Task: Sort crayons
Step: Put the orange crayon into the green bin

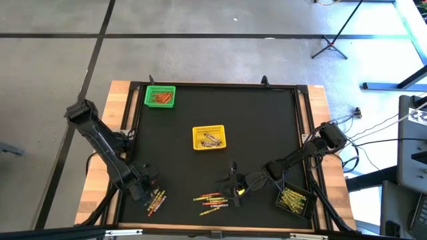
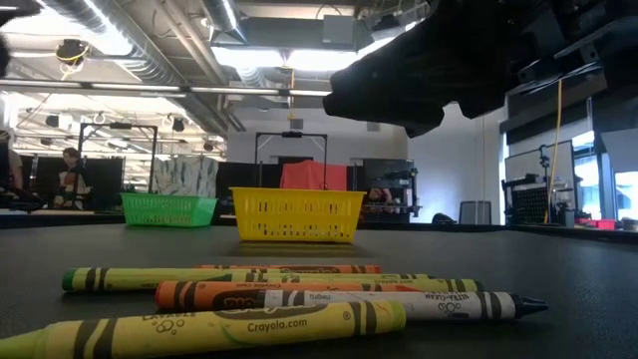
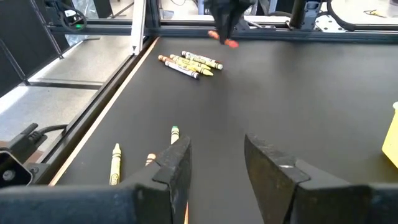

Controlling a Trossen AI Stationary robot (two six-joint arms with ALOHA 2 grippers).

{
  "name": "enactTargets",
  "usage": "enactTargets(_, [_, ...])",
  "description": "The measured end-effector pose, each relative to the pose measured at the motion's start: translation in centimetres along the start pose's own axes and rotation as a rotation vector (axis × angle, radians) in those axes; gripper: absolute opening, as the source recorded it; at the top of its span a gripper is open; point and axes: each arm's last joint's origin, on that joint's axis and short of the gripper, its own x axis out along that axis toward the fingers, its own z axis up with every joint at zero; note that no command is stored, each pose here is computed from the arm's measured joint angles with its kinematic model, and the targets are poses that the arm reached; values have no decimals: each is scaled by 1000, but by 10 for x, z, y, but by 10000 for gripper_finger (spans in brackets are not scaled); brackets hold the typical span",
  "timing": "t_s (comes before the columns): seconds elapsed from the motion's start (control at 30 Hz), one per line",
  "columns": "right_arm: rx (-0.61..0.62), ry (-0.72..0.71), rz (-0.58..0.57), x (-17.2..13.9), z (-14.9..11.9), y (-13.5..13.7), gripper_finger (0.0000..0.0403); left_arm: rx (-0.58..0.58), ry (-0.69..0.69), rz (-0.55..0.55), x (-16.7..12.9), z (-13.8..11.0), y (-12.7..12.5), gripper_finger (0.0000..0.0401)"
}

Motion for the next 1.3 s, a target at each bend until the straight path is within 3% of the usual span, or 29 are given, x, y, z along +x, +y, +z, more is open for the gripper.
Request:
enactTargets(0.33, [10,-15,0,0,2,0,145,45,-360,-51,-51,46,15,10])
enactTargets(0.47, [16,-29,0,0,3,0,145,86,-482,1,-62,69,28,10])
enactTargets(0.63, [18,-38,-43,0,3,-2,145,118,-613,135,-70,97,46,10])
enactTargets(0.97, [-26,-38,-91,3,4,-11,145,121,-674,445,-74,145,84,10])
enactTargets(1.17, [-50,-3,-111,9,4,-35,145,22,-657,652,-78,175,122,10])
enactTargets(1.3, [-42,35,-138,13,3,-53,145,-52,-640,725,-83,195,150,10])
